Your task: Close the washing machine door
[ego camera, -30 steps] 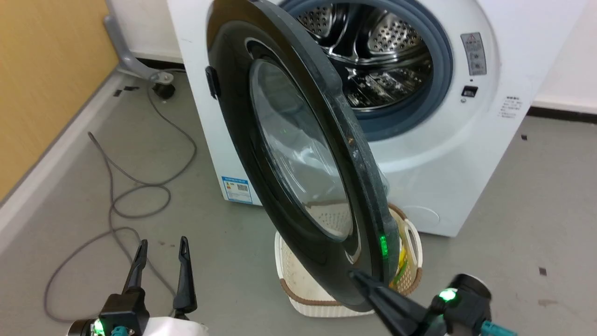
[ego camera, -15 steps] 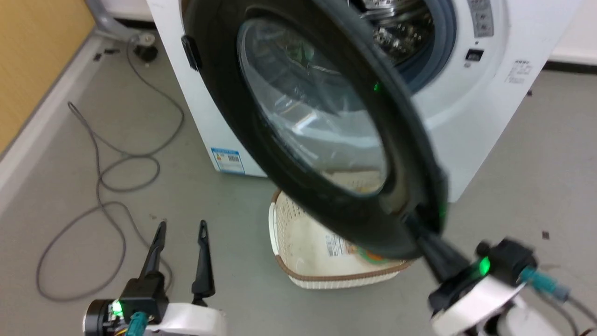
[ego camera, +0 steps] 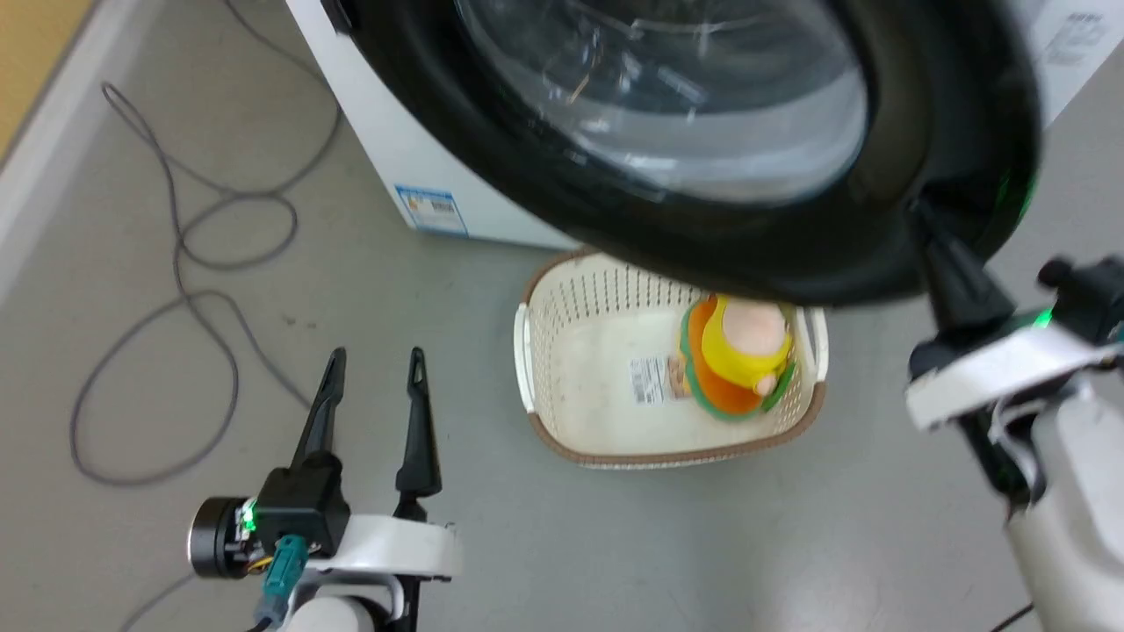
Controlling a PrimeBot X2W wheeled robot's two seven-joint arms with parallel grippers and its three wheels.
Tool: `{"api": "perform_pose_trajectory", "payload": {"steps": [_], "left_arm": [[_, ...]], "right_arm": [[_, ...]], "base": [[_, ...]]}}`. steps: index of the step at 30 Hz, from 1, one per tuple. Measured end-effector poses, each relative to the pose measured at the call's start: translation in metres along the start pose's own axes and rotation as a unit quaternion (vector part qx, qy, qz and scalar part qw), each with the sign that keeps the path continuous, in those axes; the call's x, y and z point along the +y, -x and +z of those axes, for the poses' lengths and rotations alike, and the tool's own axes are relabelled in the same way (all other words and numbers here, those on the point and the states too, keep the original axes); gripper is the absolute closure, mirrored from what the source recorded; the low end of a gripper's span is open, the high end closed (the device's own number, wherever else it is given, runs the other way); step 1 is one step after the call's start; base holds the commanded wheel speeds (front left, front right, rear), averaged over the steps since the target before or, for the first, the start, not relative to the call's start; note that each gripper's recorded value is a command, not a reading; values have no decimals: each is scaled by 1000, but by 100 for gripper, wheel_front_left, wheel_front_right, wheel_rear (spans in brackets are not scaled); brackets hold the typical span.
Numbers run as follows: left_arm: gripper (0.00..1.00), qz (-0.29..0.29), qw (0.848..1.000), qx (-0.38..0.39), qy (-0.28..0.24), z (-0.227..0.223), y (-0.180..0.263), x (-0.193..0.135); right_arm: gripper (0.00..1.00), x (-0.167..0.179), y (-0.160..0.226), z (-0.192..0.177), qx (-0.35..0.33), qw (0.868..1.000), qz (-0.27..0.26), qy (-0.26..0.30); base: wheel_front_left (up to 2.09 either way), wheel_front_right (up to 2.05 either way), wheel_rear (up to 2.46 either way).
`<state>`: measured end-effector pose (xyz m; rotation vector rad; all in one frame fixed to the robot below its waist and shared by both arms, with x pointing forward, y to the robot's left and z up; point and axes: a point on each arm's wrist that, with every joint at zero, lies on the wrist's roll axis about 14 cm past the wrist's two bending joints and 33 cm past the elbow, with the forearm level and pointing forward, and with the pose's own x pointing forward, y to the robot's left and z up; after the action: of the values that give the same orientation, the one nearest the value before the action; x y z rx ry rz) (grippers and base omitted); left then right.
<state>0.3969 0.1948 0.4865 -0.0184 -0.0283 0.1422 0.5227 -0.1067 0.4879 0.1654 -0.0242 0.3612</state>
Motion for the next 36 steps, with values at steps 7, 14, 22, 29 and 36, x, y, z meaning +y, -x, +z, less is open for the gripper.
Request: {"api": "perform_pose_trajectory", "payload": {"steps": [7, 14, 22, 29, 36], "left_arm": [[0, -3, 1000, 18, 0, -17, -16, -7], [0, 0, 1000, 25, -1, -24, -24, -8], [0, 6, 1000, 25, -4, -25, -26, -5], [0, 7, 1000, 10, -1, -14, -25, -5], [0, 9, 1000, -3, -5, 0, -7, -1]], "right_arm": [[100, -37, -40, -7, 1, 999, -42, 0], [100, -58, -66, -5, -2, 998, -61, 10], [100, -71, -81, -2, 2, 997, -76, 30], [100, -64, -71, 22, -23, 996, -74, 42], [100, -47, -16, 82, -100, 988, -78, 88]], "base": [[0, 0, 0], [0, 0, 0], [0, 0, 0], [0, 0, 0], [0, 0, 0]]}}
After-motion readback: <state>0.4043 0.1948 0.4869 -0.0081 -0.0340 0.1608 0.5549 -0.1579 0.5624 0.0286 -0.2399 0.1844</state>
